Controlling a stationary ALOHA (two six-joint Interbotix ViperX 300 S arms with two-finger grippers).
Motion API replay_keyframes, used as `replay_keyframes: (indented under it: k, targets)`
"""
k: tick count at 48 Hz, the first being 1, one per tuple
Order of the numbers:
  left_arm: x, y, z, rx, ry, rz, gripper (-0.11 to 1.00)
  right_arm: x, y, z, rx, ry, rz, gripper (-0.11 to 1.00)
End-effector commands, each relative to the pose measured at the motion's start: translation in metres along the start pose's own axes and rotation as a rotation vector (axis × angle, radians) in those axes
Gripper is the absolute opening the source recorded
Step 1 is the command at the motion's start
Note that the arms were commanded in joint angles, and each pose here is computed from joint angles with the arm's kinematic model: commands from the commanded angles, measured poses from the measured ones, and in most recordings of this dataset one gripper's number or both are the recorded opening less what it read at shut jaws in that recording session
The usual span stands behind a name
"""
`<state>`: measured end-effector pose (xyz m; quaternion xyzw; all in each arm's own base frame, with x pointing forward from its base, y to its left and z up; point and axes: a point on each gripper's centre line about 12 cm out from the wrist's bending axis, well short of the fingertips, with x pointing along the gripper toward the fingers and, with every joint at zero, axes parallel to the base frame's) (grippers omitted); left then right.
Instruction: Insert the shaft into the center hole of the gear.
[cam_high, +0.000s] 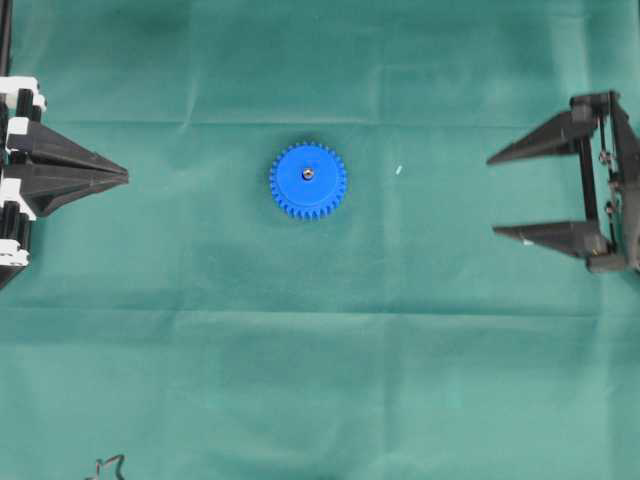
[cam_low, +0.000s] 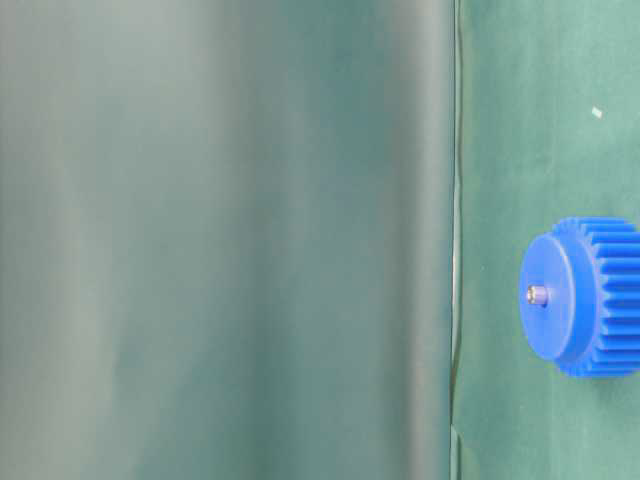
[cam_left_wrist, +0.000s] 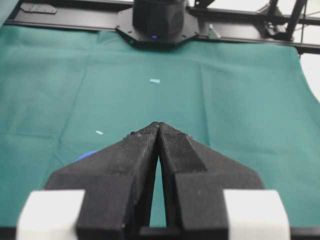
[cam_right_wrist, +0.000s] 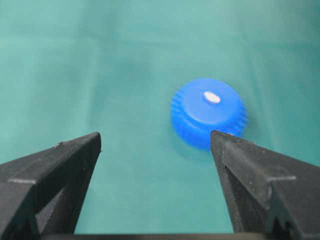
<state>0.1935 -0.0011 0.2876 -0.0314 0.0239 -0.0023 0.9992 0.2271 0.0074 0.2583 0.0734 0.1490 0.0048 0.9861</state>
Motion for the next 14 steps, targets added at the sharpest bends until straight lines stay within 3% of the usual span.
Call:
replay_keyframes:
  k: [1,14]
  targets:
    - [0.0020,-0.0010,0.0099,0.002,-0.023,-0.003,0.00,0.0001,0.0065,0.0070,-0.004,-0.033,0.027,0.93]
    - [0.0023,-0.0009,0.0090,0.002,-0.020,-0.003,0.00,0.0061,0.0073,0.0039,-0.009,-0.025,0.029,0.93]
